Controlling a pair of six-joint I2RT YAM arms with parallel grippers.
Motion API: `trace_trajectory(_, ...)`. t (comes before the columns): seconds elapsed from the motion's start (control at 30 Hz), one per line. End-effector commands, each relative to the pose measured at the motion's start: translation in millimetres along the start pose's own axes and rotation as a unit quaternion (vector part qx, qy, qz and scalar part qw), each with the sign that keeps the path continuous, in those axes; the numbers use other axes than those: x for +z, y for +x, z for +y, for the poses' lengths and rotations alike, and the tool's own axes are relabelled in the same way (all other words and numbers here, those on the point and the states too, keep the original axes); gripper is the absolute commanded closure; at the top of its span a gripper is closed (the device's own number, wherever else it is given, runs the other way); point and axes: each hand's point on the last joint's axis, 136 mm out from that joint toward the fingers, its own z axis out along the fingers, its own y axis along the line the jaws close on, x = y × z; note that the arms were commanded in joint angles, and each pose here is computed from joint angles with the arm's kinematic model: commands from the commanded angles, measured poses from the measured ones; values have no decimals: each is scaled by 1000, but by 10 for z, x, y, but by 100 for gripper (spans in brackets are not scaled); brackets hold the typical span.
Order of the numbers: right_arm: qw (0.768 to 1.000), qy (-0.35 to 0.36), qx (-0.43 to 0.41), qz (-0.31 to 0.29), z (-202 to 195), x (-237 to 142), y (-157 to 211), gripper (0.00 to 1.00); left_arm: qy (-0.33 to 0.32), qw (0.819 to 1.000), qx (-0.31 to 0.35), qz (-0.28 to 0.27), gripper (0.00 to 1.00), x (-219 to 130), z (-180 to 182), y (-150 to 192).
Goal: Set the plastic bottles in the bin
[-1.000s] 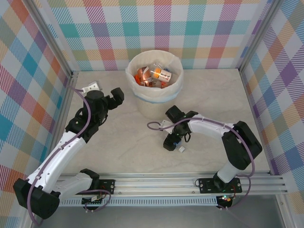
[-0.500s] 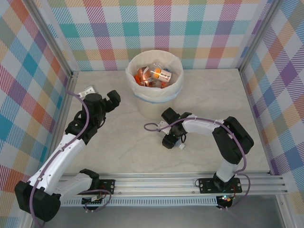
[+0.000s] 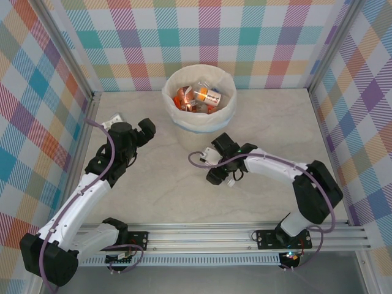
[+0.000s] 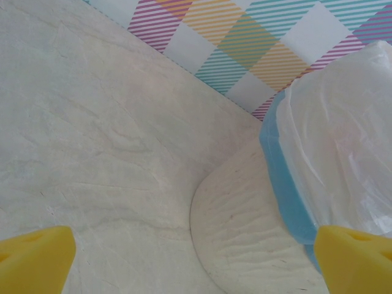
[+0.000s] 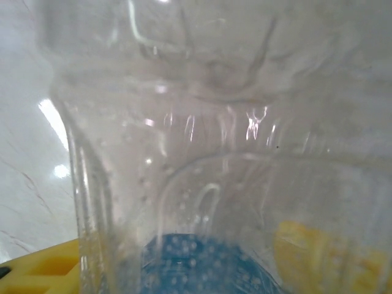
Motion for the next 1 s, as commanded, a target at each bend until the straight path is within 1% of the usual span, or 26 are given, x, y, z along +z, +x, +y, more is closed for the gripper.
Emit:
trace_trajectory(0.0, 997, -1, -13, -74, 41, -225, -311, 58, 14, 999, -27, -15, 0, -3, -10, -80)
trace_trajectory(0.17, 990, 12, -23, -136, 41, -536, -548, 60, 14, 999, -27, -16, 0, -2, -8, -83)
trace_trajectory(0.27, 980, 4, -23, -197, 90, -841, -810, 60, 13, 999, -29, -17, 0, 1, 0, -85)
trace_trajectory(0.33, 967, -1, -34, -253, 140, -1084, -1013, 61, 14, 999, -31, -15, 0, 6, -1, -74)
trace_trajectory(0.4, 949, 1, -57, -311, 178, -1357, -1213, 62, 15, 999, -34, -16, 0, 7, 1, -76)
trace_trajectory(0.5, 925, 41, -82, -370, 103, -1710, -1455, 66, 14, 999, -34, -15, 0, 6, 13, -69)
trace_trajectory(0.6, 901, 85, -101, -412, 5, -1994, -1667, 67, 11, 999, -33, -14, 0, -10, 37, -67)
trace_trajectory(0.7, 874, 113, -116, -458, -55, -2303, -1886, 68, 7, 999, -34, -16, 0, -33, 78, -64)
trace_trajectory(0.8, 849, 137, -111, -497, -149, -2610, -2086, 68, 5, 999, -40, -16, 0, -60, 120, -48)
trace_trajectory(0.9, 826, 171, -104, -527, -299, -2851, -2260, 67, 1, 999, -44, -14, 0, -80, 175, -13)
trace_trajectory(0.97, 821, 203, -96, -525, -464, -2912, -2368, 67, -2, 999, -46, -13, 0, -89, 206, 4)
